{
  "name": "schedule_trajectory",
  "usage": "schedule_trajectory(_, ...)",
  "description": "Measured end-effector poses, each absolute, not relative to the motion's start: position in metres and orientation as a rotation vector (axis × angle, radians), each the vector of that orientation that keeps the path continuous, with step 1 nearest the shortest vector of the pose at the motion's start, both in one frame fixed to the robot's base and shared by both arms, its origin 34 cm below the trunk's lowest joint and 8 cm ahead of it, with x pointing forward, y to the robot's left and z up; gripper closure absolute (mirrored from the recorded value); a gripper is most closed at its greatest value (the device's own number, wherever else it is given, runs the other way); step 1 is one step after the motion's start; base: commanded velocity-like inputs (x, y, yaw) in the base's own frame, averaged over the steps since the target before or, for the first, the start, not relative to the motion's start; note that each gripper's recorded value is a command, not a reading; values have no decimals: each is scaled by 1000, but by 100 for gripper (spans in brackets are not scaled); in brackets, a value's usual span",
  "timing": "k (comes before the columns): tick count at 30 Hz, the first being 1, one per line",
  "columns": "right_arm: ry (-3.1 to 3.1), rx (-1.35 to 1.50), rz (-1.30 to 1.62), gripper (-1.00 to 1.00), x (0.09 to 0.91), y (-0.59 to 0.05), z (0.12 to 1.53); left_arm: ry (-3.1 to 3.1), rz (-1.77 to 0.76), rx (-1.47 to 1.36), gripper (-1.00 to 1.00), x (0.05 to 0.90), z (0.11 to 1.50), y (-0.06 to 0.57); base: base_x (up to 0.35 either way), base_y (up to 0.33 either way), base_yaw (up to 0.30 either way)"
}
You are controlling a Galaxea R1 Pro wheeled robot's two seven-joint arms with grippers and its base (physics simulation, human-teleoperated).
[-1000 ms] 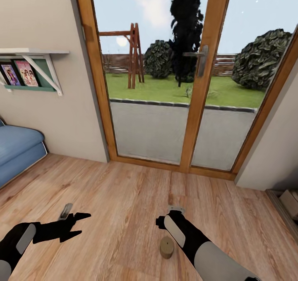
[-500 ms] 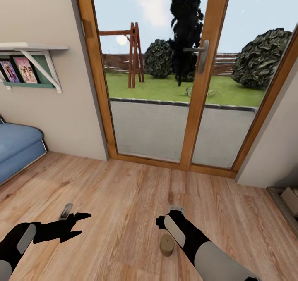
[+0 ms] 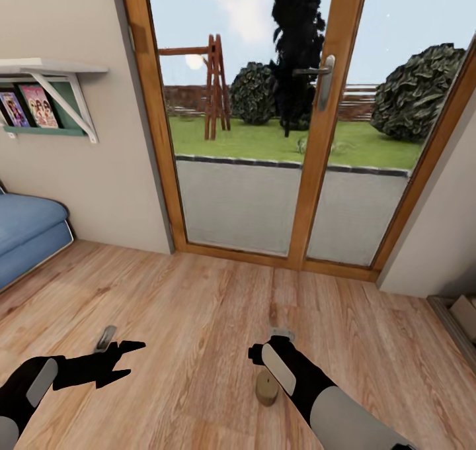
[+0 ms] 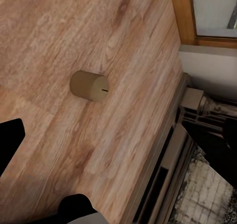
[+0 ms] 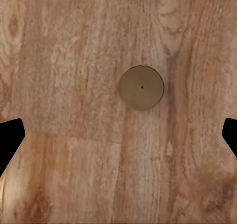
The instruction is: Place each of the two pumpkins and all three candles from the living room inside a cabinet in the living room (use any cabinet), then make sure every cabinet is closed, and position the cauldron so it is next to a table in the living room.
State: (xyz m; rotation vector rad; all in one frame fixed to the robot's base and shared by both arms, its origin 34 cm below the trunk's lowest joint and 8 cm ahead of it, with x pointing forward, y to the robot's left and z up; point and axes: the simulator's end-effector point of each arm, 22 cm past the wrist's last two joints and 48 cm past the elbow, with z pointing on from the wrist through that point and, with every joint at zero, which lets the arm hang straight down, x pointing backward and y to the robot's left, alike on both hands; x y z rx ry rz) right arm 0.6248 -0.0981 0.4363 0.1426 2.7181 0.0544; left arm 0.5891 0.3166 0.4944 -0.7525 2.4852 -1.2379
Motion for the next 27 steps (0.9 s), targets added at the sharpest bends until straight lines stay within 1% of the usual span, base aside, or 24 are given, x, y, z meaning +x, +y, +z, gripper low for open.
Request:
schedule_trajectory(11, 2645, 156, 109, -100, 642, -86, 439, 2486, -1238, -751, -100, 584, 471, 316, 0, 0, 0)
schedule_trajectory(20, 2664, 151, 120, -100, 633, -85, 417, 2484, -1240, -751, -100, 580, 451, 316, 0, 0, 0)
schedule_trajectory(24, 2710, 174, 92, -100, 623, -102, 396, 2481, -1248, -753, -100, 578, 444, 316, 0, 0, 0)
schedule_trajectory(27, 2769, 235, 89, -100, 612, -119, 380, 2422, -1344, -739, -100, 580, 451, 307, 0, 0, 0)
